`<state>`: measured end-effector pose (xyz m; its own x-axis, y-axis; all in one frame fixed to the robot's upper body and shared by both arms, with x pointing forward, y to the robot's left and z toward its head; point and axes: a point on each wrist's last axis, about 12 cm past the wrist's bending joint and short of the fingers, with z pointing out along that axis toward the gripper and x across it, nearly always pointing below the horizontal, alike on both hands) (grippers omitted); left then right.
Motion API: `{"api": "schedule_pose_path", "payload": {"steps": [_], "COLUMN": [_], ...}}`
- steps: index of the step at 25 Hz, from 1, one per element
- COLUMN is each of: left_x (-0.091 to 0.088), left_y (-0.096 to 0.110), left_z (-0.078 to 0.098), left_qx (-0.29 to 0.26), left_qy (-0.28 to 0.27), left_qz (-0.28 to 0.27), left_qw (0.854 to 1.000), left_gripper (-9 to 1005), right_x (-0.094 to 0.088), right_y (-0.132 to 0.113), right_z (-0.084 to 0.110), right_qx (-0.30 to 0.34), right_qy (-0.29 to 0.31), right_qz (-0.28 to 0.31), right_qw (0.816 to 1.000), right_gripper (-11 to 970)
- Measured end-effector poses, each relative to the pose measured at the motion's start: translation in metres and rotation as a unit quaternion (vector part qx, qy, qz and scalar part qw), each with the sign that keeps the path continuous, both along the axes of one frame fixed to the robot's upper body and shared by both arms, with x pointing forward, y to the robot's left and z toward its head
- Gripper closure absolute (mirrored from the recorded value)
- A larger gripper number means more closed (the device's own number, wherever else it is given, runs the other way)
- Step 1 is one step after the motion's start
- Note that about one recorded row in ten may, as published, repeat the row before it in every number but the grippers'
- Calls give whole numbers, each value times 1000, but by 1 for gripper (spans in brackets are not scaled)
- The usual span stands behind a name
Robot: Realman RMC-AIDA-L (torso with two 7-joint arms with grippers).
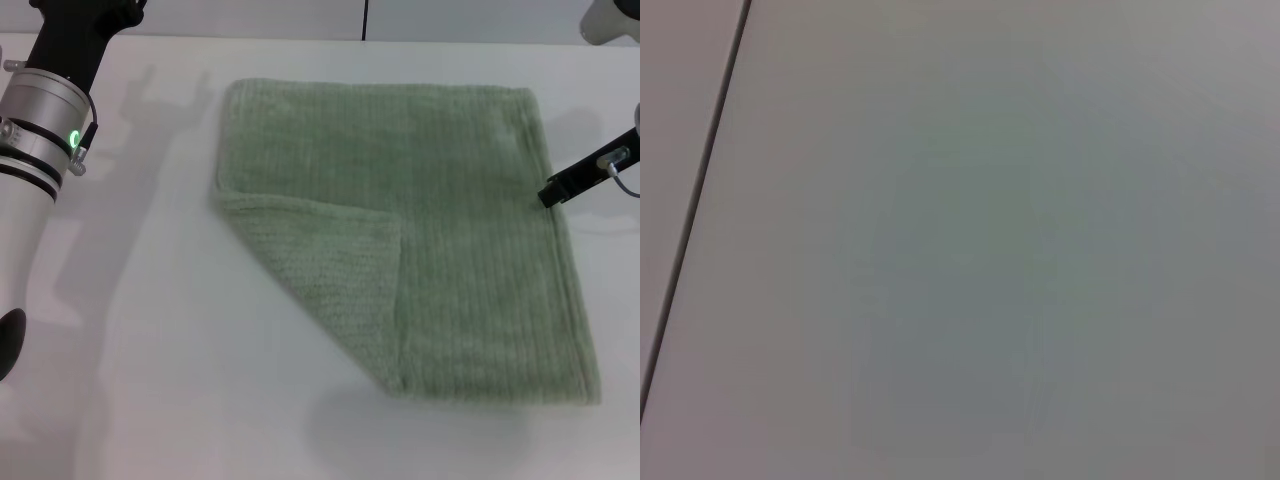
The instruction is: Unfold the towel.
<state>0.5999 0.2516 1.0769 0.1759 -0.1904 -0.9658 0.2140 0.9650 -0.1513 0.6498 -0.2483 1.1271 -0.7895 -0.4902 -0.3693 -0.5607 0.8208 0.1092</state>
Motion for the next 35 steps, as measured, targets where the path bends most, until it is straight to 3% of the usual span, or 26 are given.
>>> {"api": "schedule_pose_path", "payload": {"steps": [35], "left_x": [1], "left_y": [-5], "left_z": [2], "left_qx": [-9], "left_qy": [1], "left_qz": [-20], "left_qw": [1000], "left_gripper": [229], "right_x": [7], "right_y": [4], "right_z": [-13], "right_qx": [-10], "right_qy": [-16], "right_qz": [15], "right_qw": [1000], "right_gripper": [961]}}
